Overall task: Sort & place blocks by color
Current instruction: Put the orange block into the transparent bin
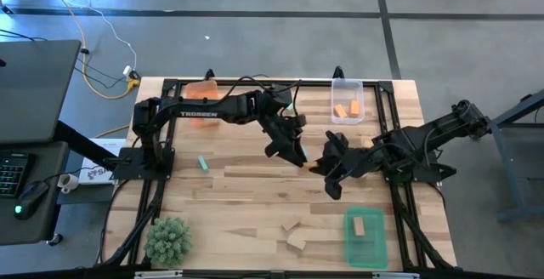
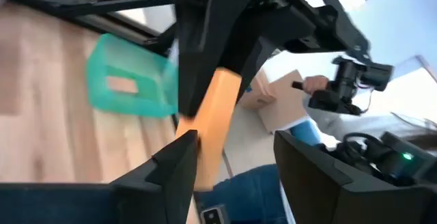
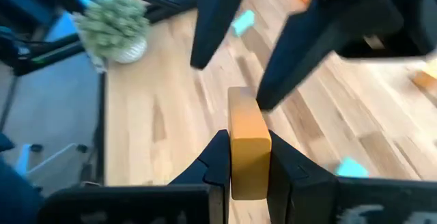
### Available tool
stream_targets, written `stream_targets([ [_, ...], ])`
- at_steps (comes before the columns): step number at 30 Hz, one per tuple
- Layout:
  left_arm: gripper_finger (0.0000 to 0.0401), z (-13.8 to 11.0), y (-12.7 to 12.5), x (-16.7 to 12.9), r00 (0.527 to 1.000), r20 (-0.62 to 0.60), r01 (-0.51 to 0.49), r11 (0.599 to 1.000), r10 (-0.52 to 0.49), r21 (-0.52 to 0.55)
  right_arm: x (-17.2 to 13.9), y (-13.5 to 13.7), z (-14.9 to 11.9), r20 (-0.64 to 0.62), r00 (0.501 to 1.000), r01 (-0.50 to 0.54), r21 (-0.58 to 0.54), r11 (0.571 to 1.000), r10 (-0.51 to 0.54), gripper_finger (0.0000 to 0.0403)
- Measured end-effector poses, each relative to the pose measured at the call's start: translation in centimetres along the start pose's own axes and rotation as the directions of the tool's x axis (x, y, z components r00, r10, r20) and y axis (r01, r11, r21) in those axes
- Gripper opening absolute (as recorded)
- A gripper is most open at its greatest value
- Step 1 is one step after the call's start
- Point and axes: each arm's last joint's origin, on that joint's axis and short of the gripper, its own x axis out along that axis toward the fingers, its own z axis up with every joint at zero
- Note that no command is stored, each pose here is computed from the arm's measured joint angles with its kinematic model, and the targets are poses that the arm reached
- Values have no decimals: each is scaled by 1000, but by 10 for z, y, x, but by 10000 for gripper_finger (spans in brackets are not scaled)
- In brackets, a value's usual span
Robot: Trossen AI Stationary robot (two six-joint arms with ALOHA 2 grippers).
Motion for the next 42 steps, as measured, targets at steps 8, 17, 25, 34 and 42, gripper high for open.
stream_targets([
  [8, 174, -6, 24, -25, 987, -32, -158, 987, 158, -15, -1, -22, -13, -93, 961, 269, 98, 958, -260, 32],
  [17, 173, -16, 49, -50, 819, -56, -564, 818, 572, 113, -1, -68, -11, -221, 833, 543, 157, 825, -507, 37],
  [25, 172, -24, 61, -69, 696, -130, -695, 708, 706, 125, -3, -121, 1, -312, 680, 731, 217, 647, -663, 37],
  [34, 172, -22, 53, -81, 657, -120, -733, 668, 744, 127, -6, -181, 10, -407, 542, 840, 235, 489, -735, 33],
  [42, 172, -17, 17, -110, 528, -28, -837, 526, 849, 149, 14, -236, -4, -474, 589, 805, 276, 525, -654, 36],
])
